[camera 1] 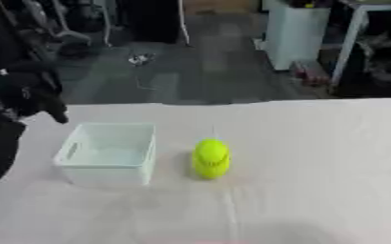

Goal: Pick up objects on the table and place them in the box.

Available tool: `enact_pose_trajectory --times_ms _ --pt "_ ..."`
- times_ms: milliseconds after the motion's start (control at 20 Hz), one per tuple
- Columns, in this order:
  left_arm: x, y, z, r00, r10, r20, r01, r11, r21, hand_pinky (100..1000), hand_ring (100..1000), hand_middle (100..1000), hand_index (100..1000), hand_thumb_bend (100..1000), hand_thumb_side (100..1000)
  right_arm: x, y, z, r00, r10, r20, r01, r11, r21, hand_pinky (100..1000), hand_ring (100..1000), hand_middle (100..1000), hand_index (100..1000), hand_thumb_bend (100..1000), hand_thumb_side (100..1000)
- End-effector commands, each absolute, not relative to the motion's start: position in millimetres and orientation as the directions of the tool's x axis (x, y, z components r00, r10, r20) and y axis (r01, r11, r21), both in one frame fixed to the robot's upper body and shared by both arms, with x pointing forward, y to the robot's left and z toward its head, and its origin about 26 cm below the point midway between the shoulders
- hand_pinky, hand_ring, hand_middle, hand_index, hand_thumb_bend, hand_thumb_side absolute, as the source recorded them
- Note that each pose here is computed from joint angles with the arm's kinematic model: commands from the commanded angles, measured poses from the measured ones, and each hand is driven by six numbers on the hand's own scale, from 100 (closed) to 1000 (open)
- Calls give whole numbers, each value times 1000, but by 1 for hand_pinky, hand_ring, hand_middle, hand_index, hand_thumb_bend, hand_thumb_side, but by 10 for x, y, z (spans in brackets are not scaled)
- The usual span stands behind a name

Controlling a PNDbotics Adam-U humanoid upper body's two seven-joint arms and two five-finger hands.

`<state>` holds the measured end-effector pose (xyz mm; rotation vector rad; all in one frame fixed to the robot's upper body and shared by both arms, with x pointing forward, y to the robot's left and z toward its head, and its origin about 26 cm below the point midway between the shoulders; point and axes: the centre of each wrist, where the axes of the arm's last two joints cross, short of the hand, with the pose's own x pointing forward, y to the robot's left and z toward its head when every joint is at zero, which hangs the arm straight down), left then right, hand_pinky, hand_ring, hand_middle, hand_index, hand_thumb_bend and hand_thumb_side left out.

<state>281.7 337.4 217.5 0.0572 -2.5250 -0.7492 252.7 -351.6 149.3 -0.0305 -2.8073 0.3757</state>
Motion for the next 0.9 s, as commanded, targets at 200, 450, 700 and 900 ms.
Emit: enact_pose_trajectory --times_ms 200,450,700,900 --pt "2941 3555 2550 -873 -372 316 11 633 774 514 629 829 824 148 587 2588 -3611 1806 -977 -52 209 -79 990 -120 146 456 519 644 100 903" --pt "3130 3739 2661 -872 -454 185 -8 391 920 610 704 857 854 197 577 2651 -3650 2054 -978 -125 168 -139 987 -74 154 453 517 648 100 905" --pt "3354 3959 2695 -851 -521 69 -24 169 985 674 740 865 870 230 579 2659 -3684 2152 -970 -161 181 -176 982 -70 149 454 523 659 100 911" --pt "3551 4052 2694 -834 -552 -3 -29 38 999 717 763 871 872 263 579 2662 -3690 2176 -961 -172 216 -191 979 -70 148 454 528 669 100 918"
